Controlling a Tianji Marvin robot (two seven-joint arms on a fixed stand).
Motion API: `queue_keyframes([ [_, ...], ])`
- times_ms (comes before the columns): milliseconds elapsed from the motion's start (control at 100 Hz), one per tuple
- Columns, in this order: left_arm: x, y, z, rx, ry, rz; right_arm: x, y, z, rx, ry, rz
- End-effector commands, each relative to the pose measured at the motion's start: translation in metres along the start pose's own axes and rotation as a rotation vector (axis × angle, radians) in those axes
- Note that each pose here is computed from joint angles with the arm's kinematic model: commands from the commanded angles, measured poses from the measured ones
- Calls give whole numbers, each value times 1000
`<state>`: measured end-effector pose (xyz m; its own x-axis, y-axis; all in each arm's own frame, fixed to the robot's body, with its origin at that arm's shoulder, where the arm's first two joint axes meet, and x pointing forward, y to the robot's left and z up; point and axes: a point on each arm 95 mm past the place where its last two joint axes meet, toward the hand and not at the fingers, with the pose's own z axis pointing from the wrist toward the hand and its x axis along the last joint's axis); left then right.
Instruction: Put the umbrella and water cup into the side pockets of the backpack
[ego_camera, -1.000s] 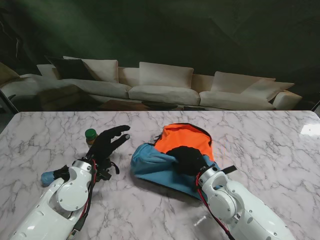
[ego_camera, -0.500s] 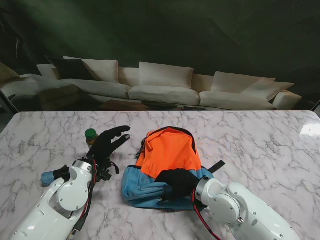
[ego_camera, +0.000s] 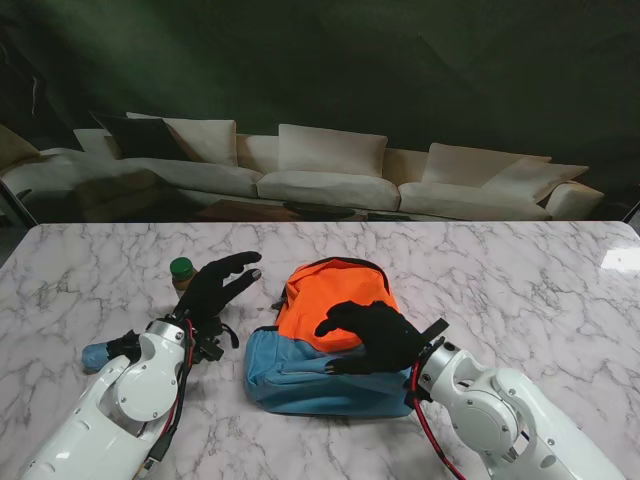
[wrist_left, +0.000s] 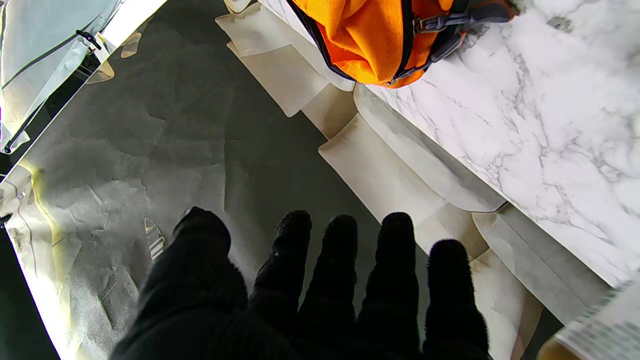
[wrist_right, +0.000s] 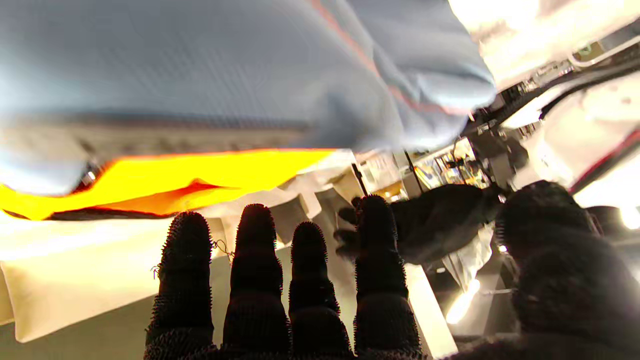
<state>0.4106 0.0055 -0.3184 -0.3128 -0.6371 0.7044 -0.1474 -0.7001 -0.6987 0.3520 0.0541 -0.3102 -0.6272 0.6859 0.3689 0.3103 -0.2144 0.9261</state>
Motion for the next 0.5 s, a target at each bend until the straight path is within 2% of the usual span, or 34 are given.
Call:
queue_keyframes([
  [0,1,3,1,-16,2,-4,2,13,2,-26,4,-20],
  [140,1,3,1,-16,2,-3,-8,32,8,-96,-30,-51],
  [240,1,3,1,-17,2,-2,-13,44,18,-127,-47,-3],
  [300,1,3,1,-17,2,-2,-14,48,25,-129,-49,14],
  [490,1,4,1,-20,3,-2,-30,60,55,-106,-61,-13],
])
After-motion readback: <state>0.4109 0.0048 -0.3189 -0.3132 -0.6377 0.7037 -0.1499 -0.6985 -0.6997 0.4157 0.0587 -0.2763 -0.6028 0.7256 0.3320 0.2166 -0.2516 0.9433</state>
